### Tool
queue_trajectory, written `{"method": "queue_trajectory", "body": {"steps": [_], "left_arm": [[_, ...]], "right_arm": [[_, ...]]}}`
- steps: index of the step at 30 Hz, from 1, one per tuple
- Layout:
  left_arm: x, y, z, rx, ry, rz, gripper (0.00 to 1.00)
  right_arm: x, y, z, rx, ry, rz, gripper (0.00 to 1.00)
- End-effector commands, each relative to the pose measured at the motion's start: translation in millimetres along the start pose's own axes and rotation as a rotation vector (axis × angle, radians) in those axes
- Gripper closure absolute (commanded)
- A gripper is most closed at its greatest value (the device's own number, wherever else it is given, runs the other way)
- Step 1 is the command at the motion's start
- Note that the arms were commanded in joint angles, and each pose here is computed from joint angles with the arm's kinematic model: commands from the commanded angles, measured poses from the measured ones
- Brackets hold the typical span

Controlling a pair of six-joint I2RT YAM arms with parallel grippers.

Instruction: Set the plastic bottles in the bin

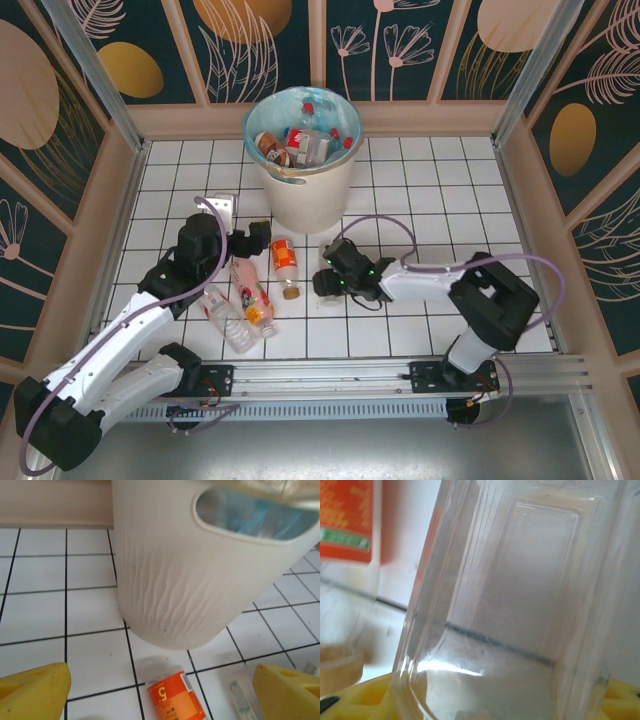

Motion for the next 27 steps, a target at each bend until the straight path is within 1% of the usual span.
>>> {"method": "queue_trajectory", "body": {"steps": [1, 4, 7, 9, 11, 12, 14, 16, 19, 21, 24, 27], "left_arm": [[7, 2, -16, 0.014, -0.025, -0.029, 0.07], [14, 3, -25, 0.035, -0.064, -0.036, 0.07], [24, 5, -37, 0.053, -0.117, -0.05, 0.07], [32, 6, -48, 0.06, -0.163, -0.056, 0.08], [42, 7, -60, 0.061, -0.206, -0.064, 0.08], [47, 7, -65, 0.064, -0.229, -0.071, 0.08], [56, 9, -74, 0.064, -0.27, -0.085, 0.07], [62, 11, -79, 0.066, -0.301, -0.099, 0.07], [65, 12, -80, 0.083, -0.325, -0.102, 0.06], [64, 10, -80, 0.096, -0.328, -0.087, 0.06], [61, 8, -80, 0.114, -0.315, -0.058, 0.07], [59, 6, -80, 0.119, -0.299, -0.029, 0.07]], "right_arm": [[24, 10, 2, 0.08, -0.032, -0.161, 0.61], [45, 11, 6, 0.138, -0.047, -0.218, 0.63], [75, 20, 3, 0.205, -0.082, -0.294, 0.64], [104, 30, -4, 0.25, -0.131, -0.367, 0.65], [137, 41, -16, 0.281, -0.215, -0.416, 0.65], [154, 46, -25, 0.286, -0.261, -0.415, 0.66], [178, 55, -47, 0.287, -0.309, -0.383, 0.68], [202, 71, -71, 0.323, -0.342, -0.361, 0.69], [238, 99, -109, 0.36, -0.455, -0.31, 0.69], [253, 111, -141, 0.331, -0.52, -0.297, 0.68], [257, 117, -185, 0.29, -0.57, -0.319, 0.67], [242, 123, -222, 0.27, -0.587, -0.315, 0.67]]}}
Point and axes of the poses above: each hand's point on the last joint's axis, 136 mm out from that joint toward the fingers, its own x axis back along the fingers, its own y axis along the line the jaws close on, z = x × y, the point moved 10 cm from there along x, back along the fingers, and after that the axes turned 12 degrees about -x, right-handed, at the moved point
